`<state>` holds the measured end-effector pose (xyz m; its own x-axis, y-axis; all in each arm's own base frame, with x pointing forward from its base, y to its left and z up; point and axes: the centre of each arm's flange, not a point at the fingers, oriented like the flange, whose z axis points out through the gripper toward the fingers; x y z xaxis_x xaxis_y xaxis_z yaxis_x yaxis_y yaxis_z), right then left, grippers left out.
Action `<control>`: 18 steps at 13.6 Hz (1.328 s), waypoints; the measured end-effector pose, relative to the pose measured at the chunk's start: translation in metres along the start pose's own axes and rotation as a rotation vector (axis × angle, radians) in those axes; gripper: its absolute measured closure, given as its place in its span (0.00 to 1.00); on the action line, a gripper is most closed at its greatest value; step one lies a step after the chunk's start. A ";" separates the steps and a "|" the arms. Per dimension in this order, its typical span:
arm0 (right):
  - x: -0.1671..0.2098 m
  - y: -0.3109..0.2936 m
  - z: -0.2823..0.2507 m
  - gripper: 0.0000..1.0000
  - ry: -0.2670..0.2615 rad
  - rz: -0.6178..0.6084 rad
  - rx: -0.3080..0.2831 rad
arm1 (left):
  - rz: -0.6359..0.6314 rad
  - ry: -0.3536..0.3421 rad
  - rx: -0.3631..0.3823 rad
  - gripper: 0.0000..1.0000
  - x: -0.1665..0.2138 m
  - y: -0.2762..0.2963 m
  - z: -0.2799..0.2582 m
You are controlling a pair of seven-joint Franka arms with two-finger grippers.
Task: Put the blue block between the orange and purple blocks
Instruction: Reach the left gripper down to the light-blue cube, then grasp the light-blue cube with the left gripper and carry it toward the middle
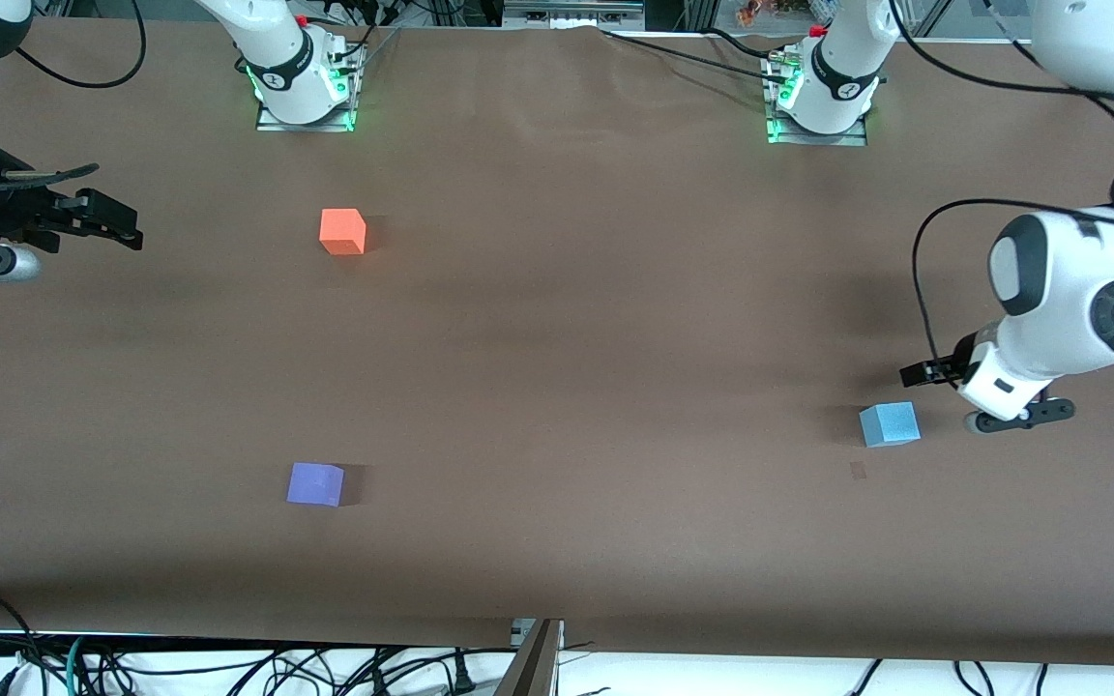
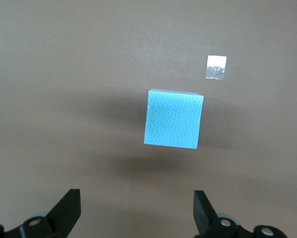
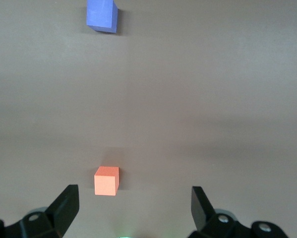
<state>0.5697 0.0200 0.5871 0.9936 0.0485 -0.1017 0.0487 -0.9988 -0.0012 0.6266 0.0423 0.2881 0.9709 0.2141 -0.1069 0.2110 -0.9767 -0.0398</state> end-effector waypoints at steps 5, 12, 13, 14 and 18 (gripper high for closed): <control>0.000 -0.002 0.000 0.00 0.002 -0.003 0.000 | 0.026 0.085 -0.047 0.00 0.018 0.010 0.045; 0.000 -0.002 0.000 0.00 0.003 -0.003 0.000 | 0.060 0.118 -0.036 0.07 0.038 0.016 0.080; 0.000 -0.002 0.000 0.00 0.004 -0.003 0.000 | 0.062 0.116 -0.034 0.19 0.038 0.016 0.083; 0.000 -0.002 0.000 0.00 0.004 -0.003 0.000 | 0.066 0.117 -0.034 0.31 0.039 0.017 0.085; 0.005 -0.001 -0.003 0.00 0.041 0.000 -0.001 | 0.110 0.131 -0.039 0.41 0.044 0.045 0.067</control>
<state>0.5750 0.0216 0.5897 0.9970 0.0492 -0.0605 0.0492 -0.9988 -0.0005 0.6713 0.0085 0.2149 0.9943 0.1043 0.0220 0.1042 -0.9945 0.0035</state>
